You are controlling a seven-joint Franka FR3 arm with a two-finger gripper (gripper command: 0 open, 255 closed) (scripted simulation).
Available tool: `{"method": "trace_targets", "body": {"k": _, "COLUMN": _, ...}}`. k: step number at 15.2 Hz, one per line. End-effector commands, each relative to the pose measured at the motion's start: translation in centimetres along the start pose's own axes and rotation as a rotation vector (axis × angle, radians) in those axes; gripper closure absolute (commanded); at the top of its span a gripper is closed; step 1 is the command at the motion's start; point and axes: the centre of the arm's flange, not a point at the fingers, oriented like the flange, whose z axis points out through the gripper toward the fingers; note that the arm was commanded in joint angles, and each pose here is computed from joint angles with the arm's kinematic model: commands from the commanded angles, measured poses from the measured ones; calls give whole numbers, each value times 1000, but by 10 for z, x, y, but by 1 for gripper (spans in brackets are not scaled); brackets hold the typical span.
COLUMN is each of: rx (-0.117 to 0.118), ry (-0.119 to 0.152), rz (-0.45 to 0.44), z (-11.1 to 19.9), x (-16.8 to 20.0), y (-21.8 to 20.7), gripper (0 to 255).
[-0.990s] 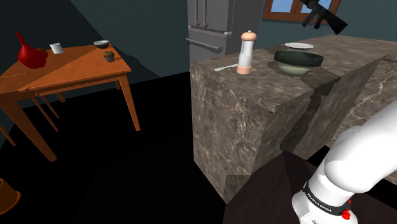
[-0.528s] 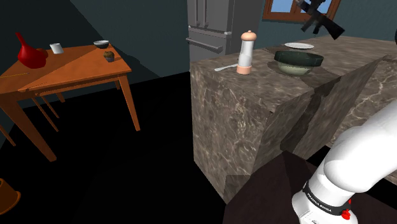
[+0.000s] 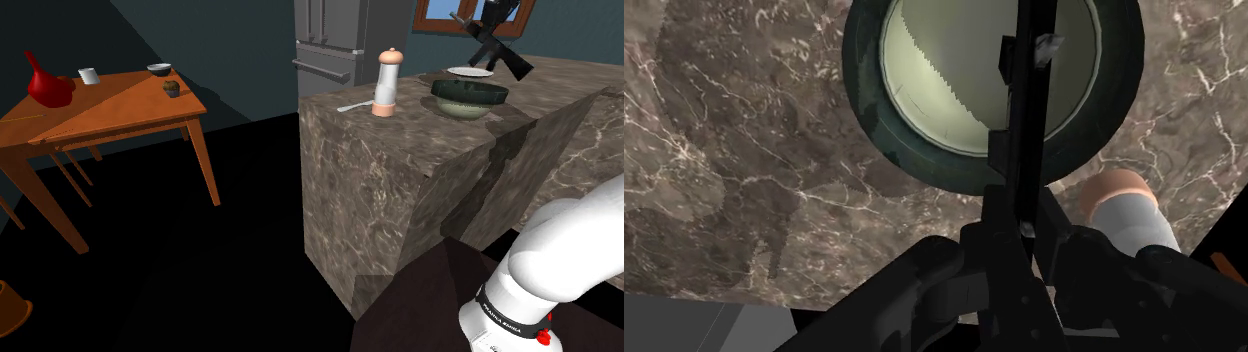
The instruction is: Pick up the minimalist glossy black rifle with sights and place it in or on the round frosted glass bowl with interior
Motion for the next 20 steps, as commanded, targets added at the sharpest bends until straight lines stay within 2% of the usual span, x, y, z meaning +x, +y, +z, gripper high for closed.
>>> {"method": "trace_targets", "body": {"k": 1, "rx": 0, "ry": 0, "rz": 0, "z": 11, "x": -2, "y": 1, "gripper": 255}}
{"method": "trace_targets", "body": {"k": 6, "rx": 0, "ry": 0, "rz": 0, "z": 34, "x": -7, "y": 0, "gripper": 255}}
{"method": "trace_targets", "body": {"k": 13, "rx": 0, "ry": 0, "rz": 0, "z": 34, "x": -7, "y": 0, "gripper": 255}}
{"method": "trace_targets", "body": {"k": 14, "rx": 0, "ry": 0, "rz": 0, "z": 34, "x": -7, "y": 0, "gripper": 0}}
{"method": "trace_targets", "body": {"k": 19, "rx": 0, "ry": 0, "rz": 0, "z": 34, "x": -7, "y": 0, "gripper": 0}}
{"method": "trace_targets", "body": {"k": 20, "rx": 0, "ry": 0, "rz": 0, "z": 21, "x": -7, "y": 0, "gripper": 0}}
